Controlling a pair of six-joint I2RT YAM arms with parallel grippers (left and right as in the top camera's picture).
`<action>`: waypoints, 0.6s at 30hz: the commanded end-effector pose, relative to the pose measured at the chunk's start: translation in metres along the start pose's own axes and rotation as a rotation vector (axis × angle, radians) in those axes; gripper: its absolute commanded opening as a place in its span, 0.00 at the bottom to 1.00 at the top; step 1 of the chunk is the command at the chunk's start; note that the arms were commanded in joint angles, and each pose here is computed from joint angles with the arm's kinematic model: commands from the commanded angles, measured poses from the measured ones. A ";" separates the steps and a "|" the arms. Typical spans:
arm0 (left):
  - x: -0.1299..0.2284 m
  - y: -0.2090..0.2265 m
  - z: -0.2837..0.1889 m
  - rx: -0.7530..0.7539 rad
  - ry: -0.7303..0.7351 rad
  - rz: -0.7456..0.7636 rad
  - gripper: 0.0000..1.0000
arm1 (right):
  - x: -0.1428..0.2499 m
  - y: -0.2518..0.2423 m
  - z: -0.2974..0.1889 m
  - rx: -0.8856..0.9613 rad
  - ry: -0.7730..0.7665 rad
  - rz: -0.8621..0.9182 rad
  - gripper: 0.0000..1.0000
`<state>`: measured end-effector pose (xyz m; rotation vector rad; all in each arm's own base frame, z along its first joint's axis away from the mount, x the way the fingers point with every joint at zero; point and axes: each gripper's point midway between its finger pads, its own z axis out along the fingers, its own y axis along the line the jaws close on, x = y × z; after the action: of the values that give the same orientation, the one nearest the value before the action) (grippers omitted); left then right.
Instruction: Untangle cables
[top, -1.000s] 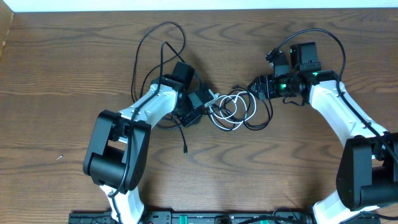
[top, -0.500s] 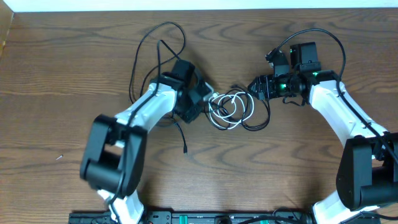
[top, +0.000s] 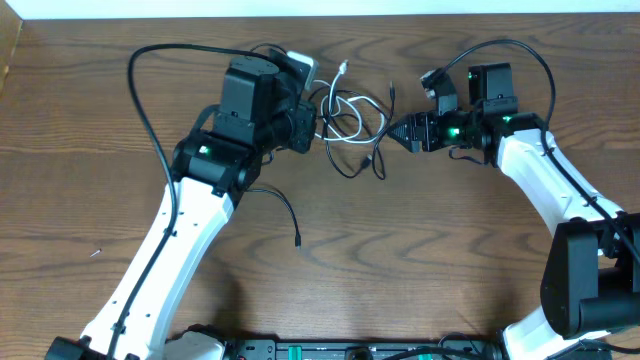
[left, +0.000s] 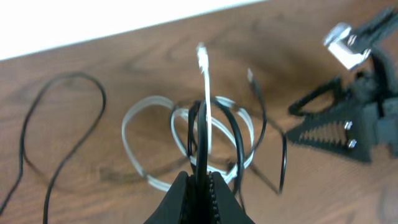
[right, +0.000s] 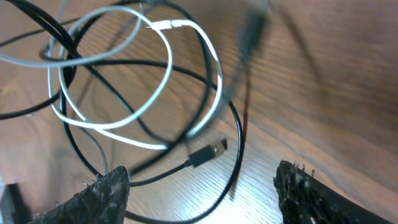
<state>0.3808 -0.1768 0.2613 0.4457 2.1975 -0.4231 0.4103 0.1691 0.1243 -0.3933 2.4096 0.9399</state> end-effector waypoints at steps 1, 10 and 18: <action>-0.028 -0.003 -0.019 0.003 -0.114 -0.051 0.07 | -0.015 0.021 -0.010 -0.086 -0.047 0.013 0.72; -0.060 -0.007 -0.030 0.019 -0.250 -0.065 0.07 | -0.031 0.056 -0.001 -0.144 -0.094 0.002 0.70; -0.052 -0.005 -0.024 0.015 -0.213 -0.071 0.07 | -0.058 0.103 -0.022 -0.173 -0.216 -0.149 0.67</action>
<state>0.3921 -0.1811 0.3132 0.3327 2.0160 -0.5011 0.4091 0.2329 0.1862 -0.4861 2.1784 1.0887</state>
